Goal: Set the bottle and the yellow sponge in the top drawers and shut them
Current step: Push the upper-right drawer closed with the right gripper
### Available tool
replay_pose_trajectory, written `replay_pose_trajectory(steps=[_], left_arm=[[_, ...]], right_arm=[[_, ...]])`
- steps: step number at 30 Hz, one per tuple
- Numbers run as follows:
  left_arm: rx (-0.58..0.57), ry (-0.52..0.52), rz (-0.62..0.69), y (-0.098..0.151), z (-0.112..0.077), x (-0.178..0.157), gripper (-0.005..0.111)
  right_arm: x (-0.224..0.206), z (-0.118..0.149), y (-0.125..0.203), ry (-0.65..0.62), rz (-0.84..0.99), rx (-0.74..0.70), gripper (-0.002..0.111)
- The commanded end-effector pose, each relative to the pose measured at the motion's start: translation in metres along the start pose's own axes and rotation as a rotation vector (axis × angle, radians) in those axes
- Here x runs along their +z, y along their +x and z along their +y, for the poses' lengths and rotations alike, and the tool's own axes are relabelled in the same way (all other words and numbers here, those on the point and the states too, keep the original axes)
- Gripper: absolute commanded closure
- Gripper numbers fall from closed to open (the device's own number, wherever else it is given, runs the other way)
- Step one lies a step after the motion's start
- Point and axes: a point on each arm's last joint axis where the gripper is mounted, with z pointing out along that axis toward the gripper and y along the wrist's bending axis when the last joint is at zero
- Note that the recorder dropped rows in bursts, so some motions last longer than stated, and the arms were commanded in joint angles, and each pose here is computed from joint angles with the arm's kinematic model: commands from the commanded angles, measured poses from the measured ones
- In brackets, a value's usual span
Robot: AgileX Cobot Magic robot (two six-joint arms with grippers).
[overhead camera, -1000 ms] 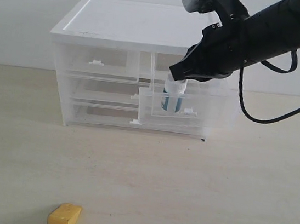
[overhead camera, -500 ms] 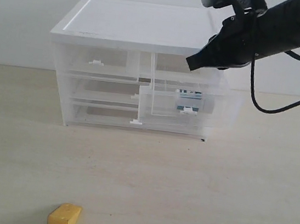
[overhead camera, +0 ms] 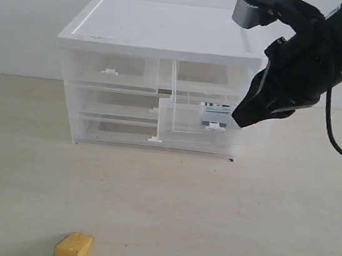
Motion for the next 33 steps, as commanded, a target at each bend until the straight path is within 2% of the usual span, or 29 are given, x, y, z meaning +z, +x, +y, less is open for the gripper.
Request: replay_pose_trajectory(steps=[1, 4, 7, 14, 25, 33], left_arm=[[0.004, -0.002, 0.000, 0.001, 0.000, 0.000, 0.103], [0.004, -0.002, 0.000, 0.001, 0.000, 0.000, 0.103], [0.004, -0.002, 0.000, 0.001, 0.000, 0.000, 0.103], [0.004, -0.002, 0.000, 0.001, 0.000, 0.000, 0.103], [0.004, -0.002, 0.000, 0.001, 0.000, 0.000, 0.103], [0.004, -0.002, 0.000, 0.001, 0.000, 0.000, 0.103]], right_arm=[[0.015, 0.011, -0.001, -0.067, 0.059, -0.038, 0.108], [0.038, 0.015, -0.003, -0.071, 0.118, -0.068, 0.108], [0.051, 0.009, -0.005, 0.002, 0.121, -0.063, 0.108], [0.056, -0.003, -0.017, 0.112, -0.007, -0.005, 0.108], [0.076, -0.018, -0.025, 0.195, -0.097, 0.001, 0.108], [0.077, -0.030, -0.038, 0.321, -0.247, -0.021, 0.108]])
